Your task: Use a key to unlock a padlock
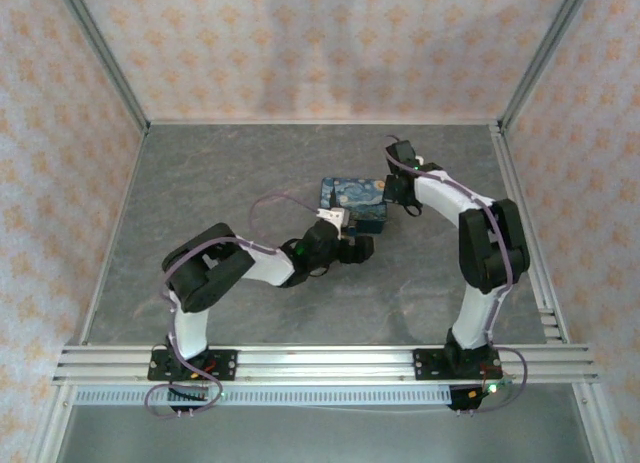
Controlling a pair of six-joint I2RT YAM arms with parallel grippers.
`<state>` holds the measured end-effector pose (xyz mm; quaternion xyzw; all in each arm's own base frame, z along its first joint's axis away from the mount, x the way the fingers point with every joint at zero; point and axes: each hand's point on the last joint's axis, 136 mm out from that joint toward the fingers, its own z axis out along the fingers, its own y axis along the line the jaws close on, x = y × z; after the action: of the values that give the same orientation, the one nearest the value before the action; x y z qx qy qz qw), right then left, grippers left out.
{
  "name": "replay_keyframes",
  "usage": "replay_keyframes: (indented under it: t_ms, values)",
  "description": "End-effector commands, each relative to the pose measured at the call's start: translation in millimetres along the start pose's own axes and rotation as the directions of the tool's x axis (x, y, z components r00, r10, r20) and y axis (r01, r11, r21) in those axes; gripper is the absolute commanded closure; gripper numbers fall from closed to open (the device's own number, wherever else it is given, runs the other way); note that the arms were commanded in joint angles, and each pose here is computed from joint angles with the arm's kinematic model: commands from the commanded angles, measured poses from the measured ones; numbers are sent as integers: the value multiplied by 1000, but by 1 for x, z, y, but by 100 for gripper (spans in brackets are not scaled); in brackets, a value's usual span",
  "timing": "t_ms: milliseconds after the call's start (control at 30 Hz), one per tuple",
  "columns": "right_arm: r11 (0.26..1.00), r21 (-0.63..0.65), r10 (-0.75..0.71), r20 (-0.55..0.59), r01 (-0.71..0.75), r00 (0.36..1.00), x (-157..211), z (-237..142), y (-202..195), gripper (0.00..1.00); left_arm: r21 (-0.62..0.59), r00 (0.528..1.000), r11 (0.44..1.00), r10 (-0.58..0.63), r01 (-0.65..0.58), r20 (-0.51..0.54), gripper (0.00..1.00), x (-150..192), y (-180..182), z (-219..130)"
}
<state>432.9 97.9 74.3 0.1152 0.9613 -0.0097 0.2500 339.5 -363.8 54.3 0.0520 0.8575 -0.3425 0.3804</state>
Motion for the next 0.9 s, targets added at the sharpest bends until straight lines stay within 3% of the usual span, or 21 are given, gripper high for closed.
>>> replay_keyframes:
  t_ms: [0,333,867]
  values:
    - [1000,-27,11,-16,-11,1000,6,9,7,100,-28,997,997,66,-65,31,4,2,3,16]
    - [997,-62,-42,-26,41,999,7,23,31,100,-163,965,957,253,-240,63,2,-2,13,22]
    - [995,-89,-52,-20,50,998,2,24,49,100,-210,960,942,276,-260,47,2,-19,30,-31]
